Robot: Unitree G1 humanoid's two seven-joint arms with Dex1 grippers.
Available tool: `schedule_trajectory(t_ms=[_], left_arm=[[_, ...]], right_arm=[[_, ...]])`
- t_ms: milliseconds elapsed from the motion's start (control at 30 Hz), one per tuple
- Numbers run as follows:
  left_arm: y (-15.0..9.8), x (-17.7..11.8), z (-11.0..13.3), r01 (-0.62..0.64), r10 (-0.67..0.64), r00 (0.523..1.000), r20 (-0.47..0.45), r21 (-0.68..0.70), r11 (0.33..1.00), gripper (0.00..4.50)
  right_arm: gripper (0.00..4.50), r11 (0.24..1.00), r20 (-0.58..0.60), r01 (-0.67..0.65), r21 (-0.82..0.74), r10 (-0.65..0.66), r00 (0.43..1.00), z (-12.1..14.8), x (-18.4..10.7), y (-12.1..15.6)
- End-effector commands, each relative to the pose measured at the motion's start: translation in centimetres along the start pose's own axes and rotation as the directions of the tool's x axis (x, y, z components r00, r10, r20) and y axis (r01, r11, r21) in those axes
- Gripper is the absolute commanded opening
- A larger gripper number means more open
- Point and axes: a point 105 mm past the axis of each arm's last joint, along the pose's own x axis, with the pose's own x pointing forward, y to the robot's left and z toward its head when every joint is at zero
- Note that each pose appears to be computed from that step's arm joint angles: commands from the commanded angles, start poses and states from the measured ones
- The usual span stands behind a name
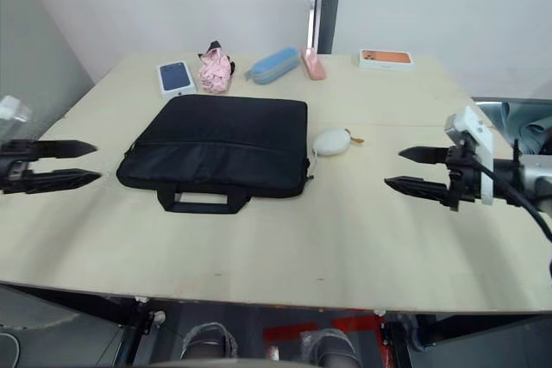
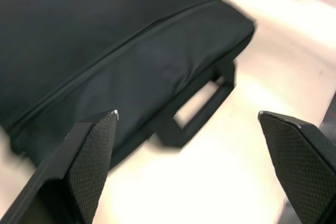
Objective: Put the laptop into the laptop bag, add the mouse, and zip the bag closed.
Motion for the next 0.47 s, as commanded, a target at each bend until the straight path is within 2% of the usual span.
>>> schedule_trajectory(t_ms=[33,100,200,467], left_arm=[[1.1,-3.8,0.3,-0.123,0.123,0.992,0.014,-0.003,0.992,4.47],[1.8,-5.1,-0.9,-0.183,0.183,0.983,-0.012,-0.030,0.983,4.47],[2.0,-6.2,-1.6,-0.214,0.214,0.977,0.001,-0.055,0.975,4.47],[2.3,-5.6,-1.7,-0.227,0.231,0.971,0.059,-0.065,0.972,4.47]], right_arm=[[4.50,0.999,0.027,0.033,-0.043,-0.031,0.999,1.3,-1.2,0.2],[4.50,0.999,0.029,0.035,-0.039,-0.034,0.999,1.3,-1.3,0.3],[4.50,0.999,0.031,0.039,-0.035,-0.038,0.999,1.2,-1.2,0.2],[4.50,0.999,0.039,0.023,-0.032,-0.022,0.999,1.2,-0.1,0.4]])
